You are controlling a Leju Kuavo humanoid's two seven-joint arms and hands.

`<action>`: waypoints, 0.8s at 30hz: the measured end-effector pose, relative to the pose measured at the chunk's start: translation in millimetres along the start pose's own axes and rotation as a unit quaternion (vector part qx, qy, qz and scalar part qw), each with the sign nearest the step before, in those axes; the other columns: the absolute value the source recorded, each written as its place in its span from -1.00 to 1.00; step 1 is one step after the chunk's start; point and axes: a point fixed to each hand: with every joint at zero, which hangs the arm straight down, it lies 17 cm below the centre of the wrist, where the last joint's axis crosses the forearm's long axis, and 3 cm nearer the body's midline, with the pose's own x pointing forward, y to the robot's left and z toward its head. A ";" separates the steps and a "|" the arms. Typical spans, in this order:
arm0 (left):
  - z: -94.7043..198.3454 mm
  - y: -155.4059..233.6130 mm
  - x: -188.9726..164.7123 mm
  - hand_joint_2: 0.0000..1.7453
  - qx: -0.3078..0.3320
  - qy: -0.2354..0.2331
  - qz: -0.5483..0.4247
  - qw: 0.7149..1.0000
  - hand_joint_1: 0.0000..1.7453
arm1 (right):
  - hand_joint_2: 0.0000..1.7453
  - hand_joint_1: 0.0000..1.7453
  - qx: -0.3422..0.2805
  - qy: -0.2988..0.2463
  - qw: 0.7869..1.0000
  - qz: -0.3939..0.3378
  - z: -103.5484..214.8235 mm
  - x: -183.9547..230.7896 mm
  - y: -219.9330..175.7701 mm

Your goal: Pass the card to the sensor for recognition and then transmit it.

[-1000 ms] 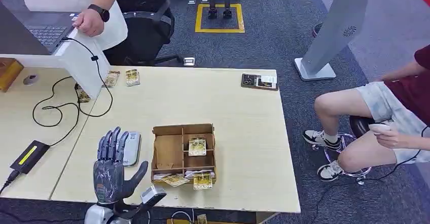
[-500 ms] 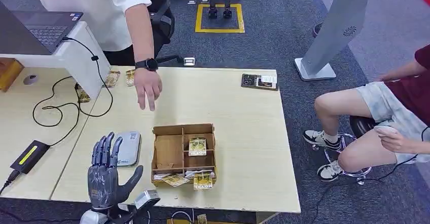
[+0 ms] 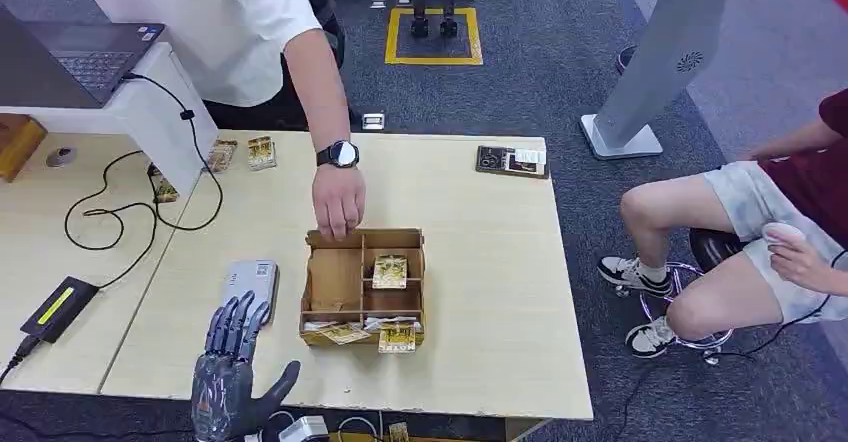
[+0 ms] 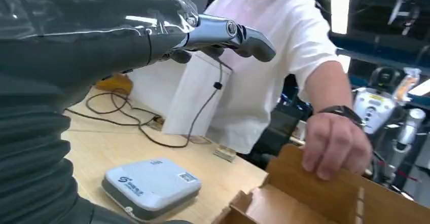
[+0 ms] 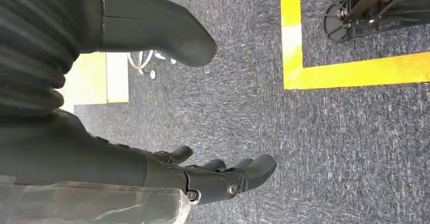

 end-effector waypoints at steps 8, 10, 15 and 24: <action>2.7 1.7 32.7 1.00 -0.007 -0.051 0.017 0.999 -1.00 | 1.00 -1.00 0.000 0.002 1.000 0.000 0.5 -3.2 -1.0; 3.1 1.7 40.9 1.00 -0.008 -0.063 0.021 0.998 -1.00 | 1.00 -1.00 0.001 0.001 1.000 0.000 0.6 -3.2 -1.2; 4.4 -2.9 59.4 1.00 -0.018 -0.094 0.024 0.995 -1.00 | 1.00 -1.00 0.001 0.001 1.000 0.000 0.6 -3.2 -1.5; -0.2 -8.6 72.8 1.00 -0.026 -0.127 0.007 0.992 -1.00 | 1.00 -1.00 -0.002 -0.002 1.000 0.002 -0.9 -2.0 -2.8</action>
